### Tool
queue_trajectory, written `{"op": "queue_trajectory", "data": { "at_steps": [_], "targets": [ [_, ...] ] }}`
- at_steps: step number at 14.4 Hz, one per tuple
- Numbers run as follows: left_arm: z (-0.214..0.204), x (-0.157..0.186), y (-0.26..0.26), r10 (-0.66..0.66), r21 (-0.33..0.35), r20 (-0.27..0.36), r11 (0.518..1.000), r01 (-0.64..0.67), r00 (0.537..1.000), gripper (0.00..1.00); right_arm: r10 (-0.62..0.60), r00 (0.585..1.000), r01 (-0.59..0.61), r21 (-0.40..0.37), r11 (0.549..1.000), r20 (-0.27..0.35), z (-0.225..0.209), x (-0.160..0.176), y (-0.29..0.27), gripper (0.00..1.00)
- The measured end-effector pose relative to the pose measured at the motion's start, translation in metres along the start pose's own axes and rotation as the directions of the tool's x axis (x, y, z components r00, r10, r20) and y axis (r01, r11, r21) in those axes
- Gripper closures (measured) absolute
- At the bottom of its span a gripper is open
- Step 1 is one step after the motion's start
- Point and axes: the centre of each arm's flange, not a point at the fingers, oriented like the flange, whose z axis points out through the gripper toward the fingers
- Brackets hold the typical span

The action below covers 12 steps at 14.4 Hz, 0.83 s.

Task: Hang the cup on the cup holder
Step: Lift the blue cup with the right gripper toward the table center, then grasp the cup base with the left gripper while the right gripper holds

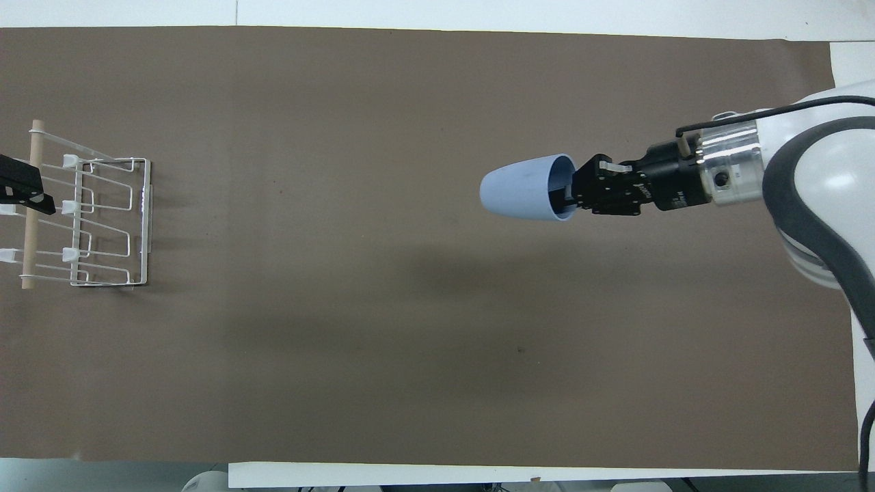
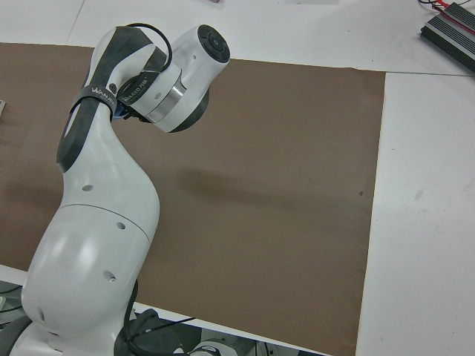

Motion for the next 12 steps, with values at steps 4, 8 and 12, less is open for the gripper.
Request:
{"op": "queue_trajectory", "data": {
  "at_steps": [4, 8, 12],
  "targets": [
    [0.002, -0.02, 0.046, -0.426, -0.095, 0.06, 0.898, 0.43, 0.903, 0.0, 0.101, 0.994, -0.107, 0.145, 0.984, 0.051, 0.056, -0.016, -0.016, 0.95],
    [0.013, -0.079, 0.135, -0.685, -0.124, 0.095, 0.712, 0.691, 0.722, 0.0, 0.192, 0.975, -0.21, 0.183, 0.96, 0.114, 0.094, -0.03, -0.024, 0.95],
    [0.024, -0.138, 0.192, -0.777, -0.115, 0.149, 0.601, 0.791, 0.612, 0.0, 0.253, 0.956, -0.279, 0.192, 0.941, 0.151, 0.112, -0.04, -0.036, 0.95]
  ]
}}
